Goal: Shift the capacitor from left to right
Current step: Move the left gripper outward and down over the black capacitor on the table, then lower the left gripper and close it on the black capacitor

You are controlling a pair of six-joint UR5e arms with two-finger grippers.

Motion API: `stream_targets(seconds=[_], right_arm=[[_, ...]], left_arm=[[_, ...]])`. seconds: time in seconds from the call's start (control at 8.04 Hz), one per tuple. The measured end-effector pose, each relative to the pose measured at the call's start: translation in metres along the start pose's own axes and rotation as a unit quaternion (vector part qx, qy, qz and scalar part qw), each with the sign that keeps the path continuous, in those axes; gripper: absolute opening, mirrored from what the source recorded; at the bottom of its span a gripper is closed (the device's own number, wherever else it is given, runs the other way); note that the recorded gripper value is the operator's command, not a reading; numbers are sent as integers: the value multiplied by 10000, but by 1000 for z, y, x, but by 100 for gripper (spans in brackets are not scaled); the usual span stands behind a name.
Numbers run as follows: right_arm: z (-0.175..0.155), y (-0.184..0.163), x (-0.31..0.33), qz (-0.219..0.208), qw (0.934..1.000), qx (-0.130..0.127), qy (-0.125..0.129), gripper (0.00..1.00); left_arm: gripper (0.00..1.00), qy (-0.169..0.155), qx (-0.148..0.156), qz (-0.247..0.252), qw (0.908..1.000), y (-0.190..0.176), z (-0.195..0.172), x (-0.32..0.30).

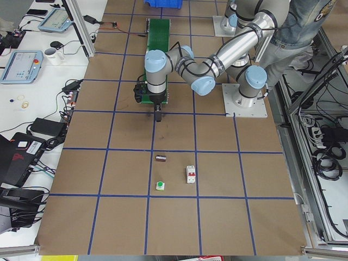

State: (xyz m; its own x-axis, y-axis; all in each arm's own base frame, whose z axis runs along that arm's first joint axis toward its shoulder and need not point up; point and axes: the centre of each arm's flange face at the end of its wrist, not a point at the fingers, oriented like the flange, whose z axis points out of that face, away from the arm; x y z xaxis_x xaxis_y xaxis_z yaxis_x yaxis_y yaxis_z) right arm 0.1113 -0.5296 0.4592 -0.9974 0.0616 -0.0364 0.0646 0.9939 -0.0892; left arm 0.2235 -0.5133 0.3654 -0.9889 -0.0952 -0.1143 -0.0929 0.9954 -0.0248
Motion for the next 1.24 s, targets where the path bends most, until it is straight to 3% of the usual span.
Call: stream_targets(seconds=[0.37,0.87,1.24], right_arm=[[0,0,0,1,10000,-2,0,100],[0,0,0,3,10000,-5,0,100],[0,0,0,3,10000,-2,0,100]], left_arm=[[100,4,-148,185,9997,-5,54,-47],[100,67,-786,891,9929,-4,119,-75],[100,81,-876,997,9911,3,132,-93]])
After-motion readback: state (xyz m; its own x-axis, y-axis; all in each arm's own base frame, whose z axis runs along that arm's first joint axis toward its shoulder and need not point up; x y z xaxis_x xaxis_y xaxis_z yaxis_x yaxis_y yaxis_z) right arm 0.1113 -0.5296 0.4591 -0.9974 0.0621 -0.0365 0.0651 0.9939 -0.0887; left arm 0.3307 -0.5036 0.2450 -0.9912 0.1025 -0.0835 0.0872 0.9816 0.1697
